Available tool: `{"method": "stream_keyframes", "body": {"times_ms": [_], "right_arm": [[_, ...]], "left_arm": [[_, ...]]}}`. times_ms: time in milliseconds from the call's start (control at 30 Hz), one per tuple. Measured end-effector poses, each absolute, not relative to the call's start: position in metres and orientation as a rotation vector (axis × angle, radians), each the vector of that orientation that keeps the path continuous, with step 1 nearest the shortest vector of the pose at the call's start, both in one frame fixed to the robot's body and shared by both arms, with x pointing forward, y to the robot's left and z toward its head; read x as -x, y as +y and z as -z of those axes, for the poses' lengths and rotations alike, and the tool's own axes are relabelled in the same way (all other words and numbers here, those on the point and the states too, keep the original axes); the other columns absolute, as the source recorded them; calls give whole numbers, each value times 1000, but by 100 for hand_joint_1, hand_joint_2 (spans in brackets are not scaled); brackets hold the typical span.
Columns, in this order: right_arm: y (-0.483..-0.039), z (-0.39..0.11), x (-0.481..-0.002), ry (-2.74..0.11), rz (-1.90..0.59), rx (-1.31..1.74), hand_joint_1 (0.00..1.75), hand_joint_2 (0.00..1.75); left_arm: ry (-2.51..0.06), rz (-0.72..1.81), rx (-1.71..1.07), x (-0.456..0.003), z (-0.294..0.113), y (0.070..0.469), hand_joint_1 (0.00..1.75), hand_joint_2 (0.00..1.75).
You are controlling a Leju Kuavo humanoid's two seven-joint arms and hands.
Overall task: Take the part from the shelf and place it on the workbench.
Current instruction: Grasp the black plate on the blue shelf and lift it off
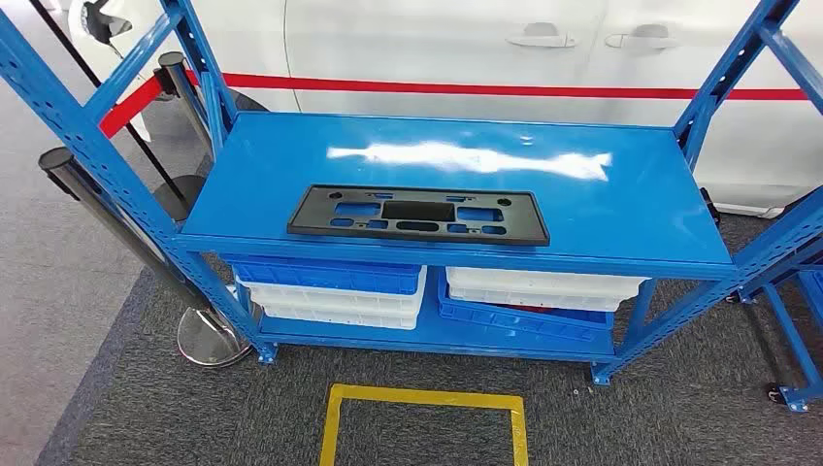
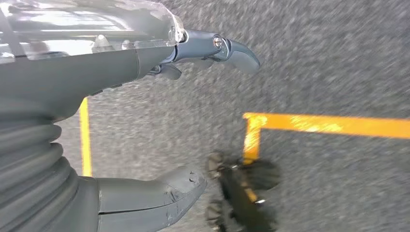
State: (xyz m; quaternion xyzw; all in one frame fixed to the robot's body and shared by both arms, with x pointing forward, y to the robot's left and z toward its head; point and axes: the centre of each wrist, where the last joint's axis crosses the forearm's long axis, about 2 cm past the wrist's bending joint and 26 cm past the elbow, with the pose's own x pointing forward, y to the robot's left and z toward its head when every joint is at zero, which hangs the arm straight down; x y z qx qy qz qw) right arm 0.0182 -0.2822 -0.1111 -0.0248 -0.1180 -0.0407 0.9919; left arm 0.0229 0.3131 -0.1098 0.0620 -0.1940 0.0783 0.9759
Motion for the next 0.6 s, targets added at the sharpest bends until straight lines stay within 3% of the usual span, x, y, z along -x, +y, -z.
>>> {"method": "stream_keyframes", "body": {"times_ms": [133, 267, 600], "right_arm": [[-281, 111, -20, -224, 103, 68, 0, 175], [-276, 112, -25, -179, 168, 120, 0, 175], [-271, 112, -29, -309, 255, 161, 0, 175]], "left_arm": [[-422, -186, -152, -26, 110, 317, 0, 175], [-504, -276, -229, -32, 110, 321, 0, 0], [-585, -361, -316, -32, 110, 318, 0, 0]]}}
